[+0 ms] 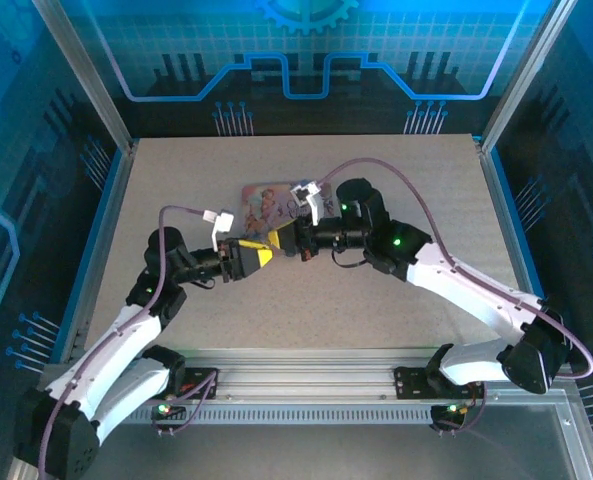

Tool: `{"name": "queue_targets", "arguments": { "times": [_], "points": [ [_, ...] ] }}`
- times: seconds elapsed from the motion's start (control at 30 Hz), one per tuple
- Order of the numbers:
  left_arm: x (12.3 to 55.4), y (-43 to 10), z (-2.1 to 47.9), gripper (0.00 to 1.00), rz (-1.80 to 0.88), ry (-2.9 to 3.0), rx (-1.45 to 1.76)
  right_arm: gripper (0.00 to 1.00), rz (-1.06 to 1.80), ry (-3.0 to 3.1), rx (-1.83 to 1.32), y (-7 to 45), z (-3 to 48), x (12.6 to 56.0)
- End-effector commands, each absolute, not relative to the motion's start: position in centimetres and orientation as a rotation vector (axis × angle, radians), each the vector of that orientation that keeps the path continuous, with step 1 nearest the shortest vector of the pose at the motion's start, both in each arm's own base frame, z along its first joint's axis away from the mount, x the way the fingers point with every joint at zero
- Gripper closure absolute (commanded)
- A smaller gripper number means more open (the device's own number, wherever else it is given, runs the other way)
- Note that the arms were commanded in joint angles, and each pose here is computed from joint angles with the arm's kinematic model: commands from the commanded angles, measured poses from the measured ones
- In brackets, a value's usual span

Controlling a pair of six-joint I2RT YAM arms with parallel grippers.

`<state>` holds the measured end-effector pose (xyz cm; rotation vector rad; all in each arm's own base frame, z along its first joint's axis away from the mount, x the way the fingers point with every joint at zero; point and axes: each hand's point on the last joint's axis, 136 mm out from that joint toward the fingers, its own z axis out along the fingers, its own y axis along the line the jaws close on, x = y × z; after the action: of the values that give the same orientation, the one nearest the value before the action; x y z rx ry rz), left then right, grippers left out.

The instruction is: Unlock a padlock with a key

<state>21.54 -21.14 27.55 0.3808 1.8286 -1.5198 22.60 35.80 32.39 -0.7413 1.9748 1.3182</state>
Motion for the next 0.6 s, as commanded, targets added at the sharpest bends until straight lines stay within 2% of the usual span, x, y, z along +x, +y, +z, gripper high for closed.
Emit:
{"name": "queue_targets", "arguments": {
  "times": [0.0,0.37,0.57],
  "points": [
    [20.9,-20.6,27.8,0.41,-1.411,1.813,0.438,1.0,1.238,2.014,-0.904,35.5,31.4,21.6],
    [19.6,-21.0,30.2,0.41,-1.453,1.656,0.571,1.0,1.299,1.976,-1.117,35.8,32.0,19.4],
    [19.7,-21.4,30.1,0.49,-1.485,1.663,0.596,1.0,1.312,1.976,-1.129,35.9,32.0,19.2]
  ]
}}
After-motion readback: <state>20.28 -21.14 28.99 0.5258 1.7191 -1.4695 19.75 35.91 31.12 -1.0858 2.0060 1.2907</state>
